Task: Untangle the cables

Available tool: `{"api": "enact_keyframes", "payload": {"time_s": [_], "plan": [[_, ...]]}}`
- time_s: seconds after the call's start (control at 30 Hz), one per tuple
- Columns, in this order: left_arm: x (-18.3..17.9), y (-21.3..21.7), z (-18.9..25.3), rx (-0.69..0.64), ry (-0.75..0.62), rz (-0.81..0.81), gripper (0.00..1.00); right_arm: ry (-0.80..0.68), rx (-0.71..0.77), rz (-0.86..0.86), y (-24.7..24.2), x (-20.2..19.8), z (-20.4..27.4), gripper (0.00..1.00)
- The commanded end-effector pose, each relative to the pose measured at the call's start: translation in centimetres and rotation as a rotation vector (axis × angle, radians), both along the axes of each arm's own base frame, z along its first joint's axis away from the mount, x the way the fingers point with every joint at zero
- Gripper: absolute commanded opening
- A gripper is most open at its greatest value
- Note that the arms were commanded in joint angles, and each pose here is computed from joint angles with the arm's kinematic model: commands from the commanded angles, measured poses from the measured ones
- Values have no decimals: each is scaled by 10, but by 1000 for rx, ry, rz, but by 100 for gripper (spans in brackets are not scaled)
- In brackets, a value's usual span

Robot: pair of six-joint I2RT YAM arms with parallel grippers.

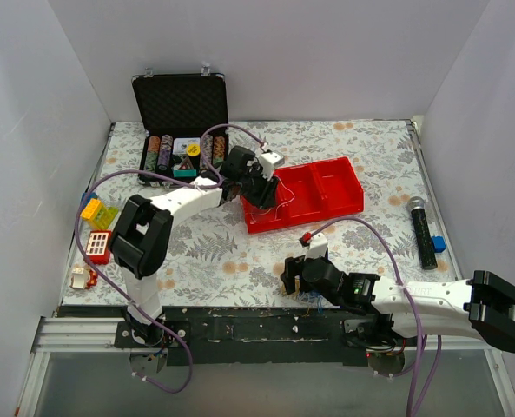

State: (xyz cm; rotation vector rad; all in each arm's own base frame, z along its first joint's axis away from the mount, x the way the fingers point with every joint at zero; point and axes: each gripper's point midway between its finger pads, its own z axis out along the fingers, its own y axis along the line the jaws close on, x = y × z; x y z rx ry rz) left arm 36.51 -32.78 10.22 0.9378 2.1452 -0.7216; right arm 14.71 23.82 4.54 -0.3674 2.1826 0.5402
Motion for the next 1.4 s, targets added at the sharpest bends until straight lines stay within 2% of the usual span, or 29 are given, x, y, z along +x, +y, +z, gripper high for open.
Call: {"api": "enact_keyframes", "payload": {"time_s": [0.0,0.2,0.5,0.73,1.03,1.2,1.37], "plan": [[-18,-17,5,-65,28,-119,39,-8,30,-9,7,3,9,84],[-24,-17,1,-49,6,-192,55,-9,26,-12,8,4,10,84],[-13,-19,-15,-17,-25,-208,54,-9,27,-5,12,5,13,84],[-12,-23,-20,-33,-47,-232,42,2,35,-6,10,3,9,84],[-7,-19,-17,-35,-74,-191,0,19,44,2,9,-2,3,84],[-2,-5,-9,-44,-83,-132,0,23,52,3,9,-3,1,83],[12,22,-4,-11,-87,40,0,29,51,9,9,-4,-1,83]]}}
